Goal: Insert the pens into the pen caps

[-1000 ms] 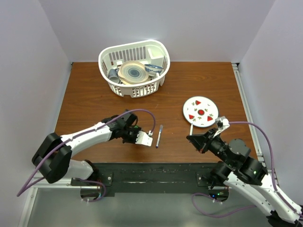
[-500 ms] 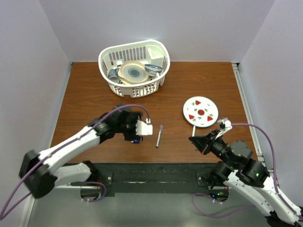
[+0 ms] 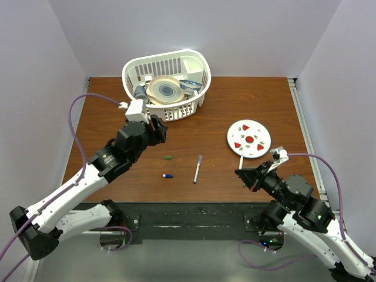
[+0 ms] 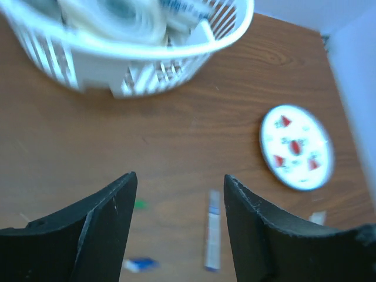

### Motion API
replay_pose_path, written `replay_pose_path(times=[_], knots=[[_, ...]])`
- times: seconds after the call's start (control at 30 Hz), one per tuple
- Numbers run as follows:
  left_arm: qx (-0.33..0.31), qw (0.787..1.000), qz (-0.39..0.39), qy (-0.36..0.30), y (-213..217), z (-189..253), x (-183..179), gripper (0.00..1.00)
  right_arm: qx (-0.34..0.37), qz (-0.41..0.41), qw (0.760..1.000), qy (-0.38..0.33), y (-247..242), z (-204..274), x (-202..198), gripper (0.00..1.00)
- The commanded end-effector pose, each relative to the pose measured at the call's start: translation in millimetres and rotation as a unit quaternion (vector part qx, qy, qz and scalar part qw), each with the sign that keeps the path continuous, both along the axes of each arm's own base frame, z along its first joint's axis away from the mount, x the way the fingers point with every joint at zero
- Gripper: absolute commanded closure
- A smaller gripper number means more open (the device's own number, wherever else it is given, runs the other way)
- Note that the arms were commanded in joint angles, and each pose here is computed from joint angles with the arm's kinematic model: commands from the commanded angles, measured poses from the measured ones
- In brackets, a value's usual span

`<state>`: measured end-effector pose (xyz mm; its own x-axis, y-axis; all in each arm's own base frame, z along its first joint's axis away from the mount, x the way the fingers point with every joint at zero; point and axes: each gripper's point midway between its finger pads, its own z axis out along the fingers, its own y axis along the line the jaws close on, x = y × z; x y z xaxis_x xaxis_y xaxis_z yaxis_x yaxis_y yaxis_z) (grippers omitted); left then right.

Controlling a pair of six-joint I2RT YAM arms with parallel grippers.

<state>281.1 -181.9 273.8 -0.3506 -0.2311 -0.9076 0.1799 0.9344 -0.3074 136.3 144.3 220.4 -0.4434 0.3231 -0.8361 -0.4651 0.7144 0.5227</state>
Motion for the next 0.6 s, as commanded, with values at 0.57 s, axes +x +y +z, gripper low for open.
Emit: replay_pose_path(times=[0.57], knots=[[-0.297, 0.721, 0.416, 0.468, -26.4, -204.1, -72.6, 0.51, 0.022, -0.016, 1.0, -0.008, -7.6, 4.2, -1.1, 1.0]])
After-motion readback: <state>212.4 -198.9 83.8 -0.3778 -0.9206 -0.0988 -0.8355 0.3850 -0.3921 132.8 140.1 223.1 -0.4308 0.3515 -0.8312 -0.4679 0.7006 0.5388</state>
